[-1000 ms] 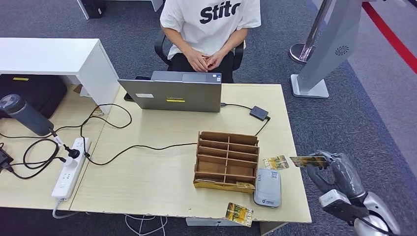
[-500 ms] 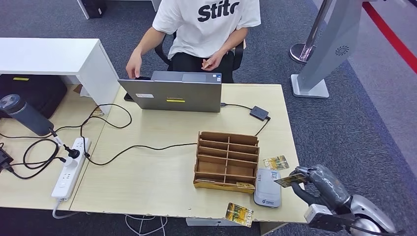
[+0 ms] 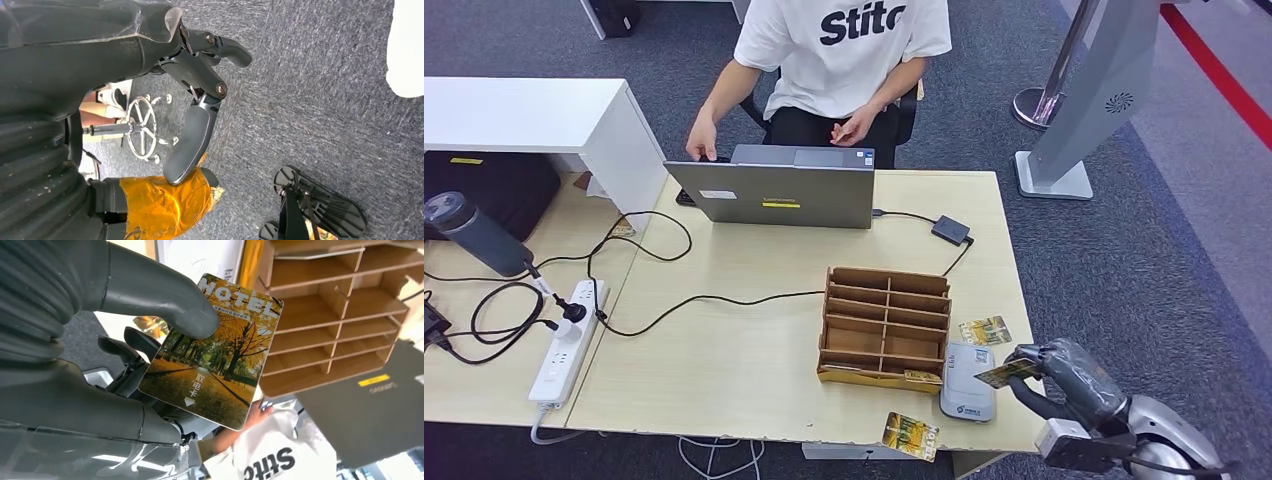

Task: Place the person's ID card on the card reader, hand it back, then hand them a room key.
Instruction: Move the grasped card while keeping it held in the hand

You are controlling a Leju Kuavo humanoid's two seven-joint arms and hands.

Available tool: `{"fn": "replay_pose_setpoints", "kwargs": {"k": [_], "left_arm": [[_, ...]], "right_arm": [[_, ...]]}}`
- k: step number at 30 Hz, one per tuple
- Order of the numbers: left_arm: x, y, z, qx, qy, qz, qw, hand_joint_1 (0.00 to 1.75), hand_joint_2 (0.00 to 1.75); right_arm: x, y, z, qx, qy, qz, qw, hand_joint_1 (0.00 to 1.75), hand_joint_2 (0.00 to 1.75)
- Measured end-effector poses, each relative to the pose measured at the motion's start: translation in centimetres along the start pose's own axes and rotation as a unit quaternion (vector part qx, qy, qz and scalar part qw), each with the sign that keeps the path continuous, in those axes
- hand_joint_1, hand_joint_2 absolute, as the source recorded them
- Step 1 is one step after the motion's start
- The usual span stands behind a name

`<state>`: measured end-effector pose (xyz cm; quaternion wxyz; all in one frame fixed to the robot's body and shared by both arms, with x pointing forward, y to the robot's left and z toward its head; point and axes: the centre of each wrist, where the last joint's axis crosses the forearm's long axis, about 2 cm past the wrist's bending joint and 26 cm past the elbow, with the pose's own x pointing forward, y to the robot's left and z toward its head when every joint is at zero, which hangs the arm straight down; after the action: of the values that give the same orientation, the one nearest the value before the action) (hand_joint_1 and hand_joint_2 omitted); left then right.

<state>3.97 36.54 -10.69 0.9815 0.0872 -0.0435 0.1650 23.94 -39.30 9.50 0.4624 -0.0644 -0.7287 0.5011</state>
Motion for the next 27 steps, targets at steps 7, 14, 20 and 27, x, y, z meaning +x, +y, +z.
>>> {"fn": "replay_pose_setpoints", "kwargs": {"k": [7,14,20,27], "left_arm": [[0.1,0.1,0.0,-0.007,-0.022,-0.011,1.0,0.0,1.75],[0.2,0.1,0.0,-0.009,-0.027,-0.018,0.999,0.0,1.75],[0.2,0.3,0.0,-0.008,-0.022,-0.023,0.999,0.0,1.75],[0.4,0.3,0.0,-0.004,0.001,-0.033,0.999,0.0,1.75]], "right_arm": [[-0.4,0.2,-0.3,0.037,0.016,0.007,0.999,1.75,1.75],[-1.0,0.5,-0.8,0.077,0.037,0.021,0.996,1.75,1.75],[-1.5,0.6,-1.1,0.099,0.049,0.029,0.993,1.75,1.75],[-2.1,0.7,-2.0,0.11,0.062,0.045,0.991,1.75,1.75]]}}
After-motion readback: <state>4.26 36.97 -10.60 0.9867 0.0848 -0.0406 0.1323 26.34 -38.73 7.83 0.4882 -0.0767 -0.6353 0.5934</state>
